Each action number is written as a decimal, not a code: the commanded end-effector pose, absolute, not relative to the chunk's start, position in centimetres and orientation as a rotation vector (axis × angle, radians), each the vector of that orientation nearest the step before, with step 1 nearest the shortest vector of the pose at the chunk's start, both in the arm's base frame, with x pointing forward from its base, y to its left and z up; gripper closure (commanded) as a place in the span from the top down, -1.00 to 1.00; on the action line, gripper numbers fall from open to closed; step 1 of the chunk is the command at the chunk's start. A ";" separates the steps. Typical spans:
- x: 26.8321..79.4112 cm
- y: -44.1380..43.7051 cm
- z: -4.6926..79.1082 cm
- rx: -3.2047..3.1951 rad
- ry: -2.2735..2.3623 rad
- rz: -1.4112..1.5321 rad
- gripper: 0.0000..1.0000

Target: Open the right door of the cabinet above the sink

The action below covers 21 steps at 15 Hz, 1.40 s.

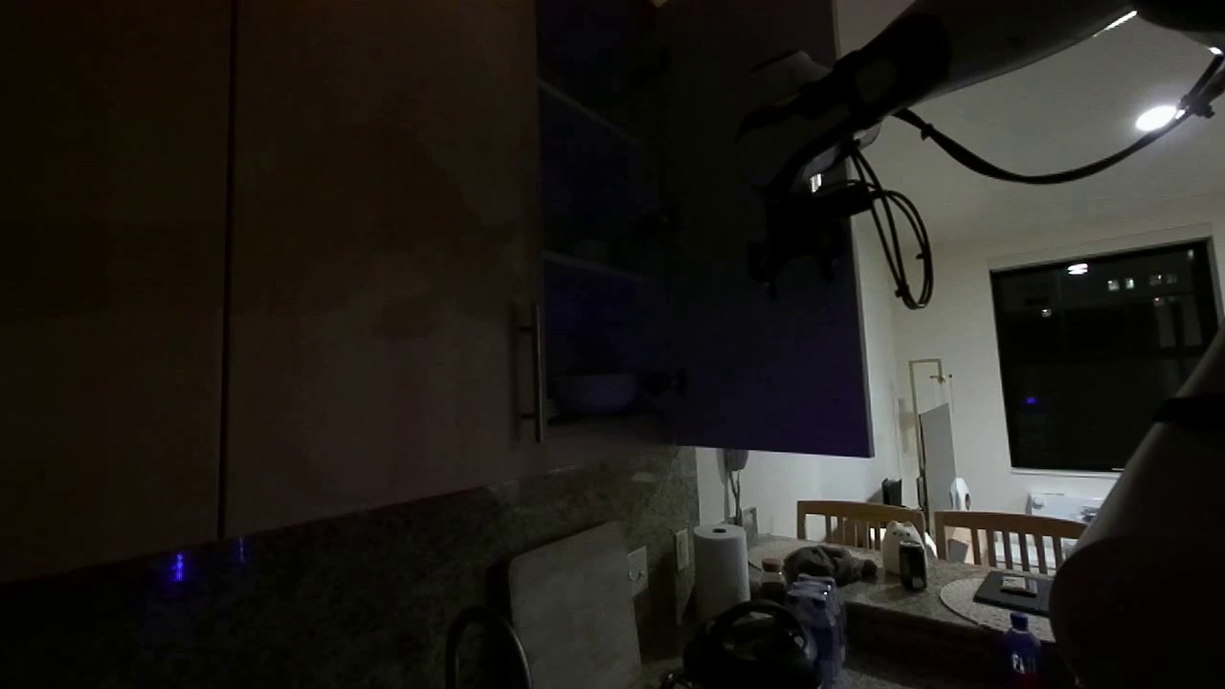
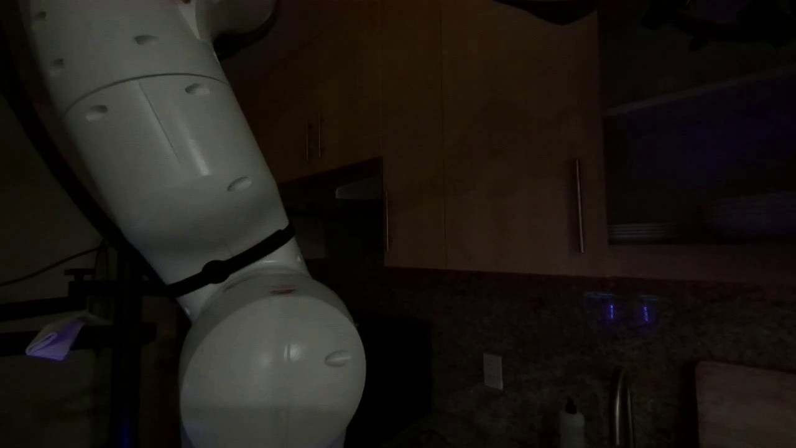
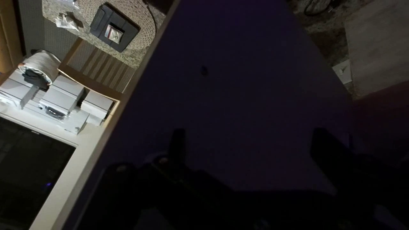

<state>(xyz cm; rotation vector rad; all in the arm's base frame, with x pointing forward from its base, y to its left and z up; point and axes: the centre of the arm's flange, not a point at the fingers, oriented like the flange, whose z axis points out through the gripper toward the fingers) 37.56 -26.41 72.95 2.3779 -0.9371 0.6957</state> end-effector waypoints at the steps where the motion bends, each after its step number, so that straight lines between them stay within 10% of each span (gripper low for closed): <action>1: 36.2 -29.1 73.7 2.427 -0.882 0.687 1.00; 21: 33.5 -34.8 73.0 2.672 -0.595 0.801 1.00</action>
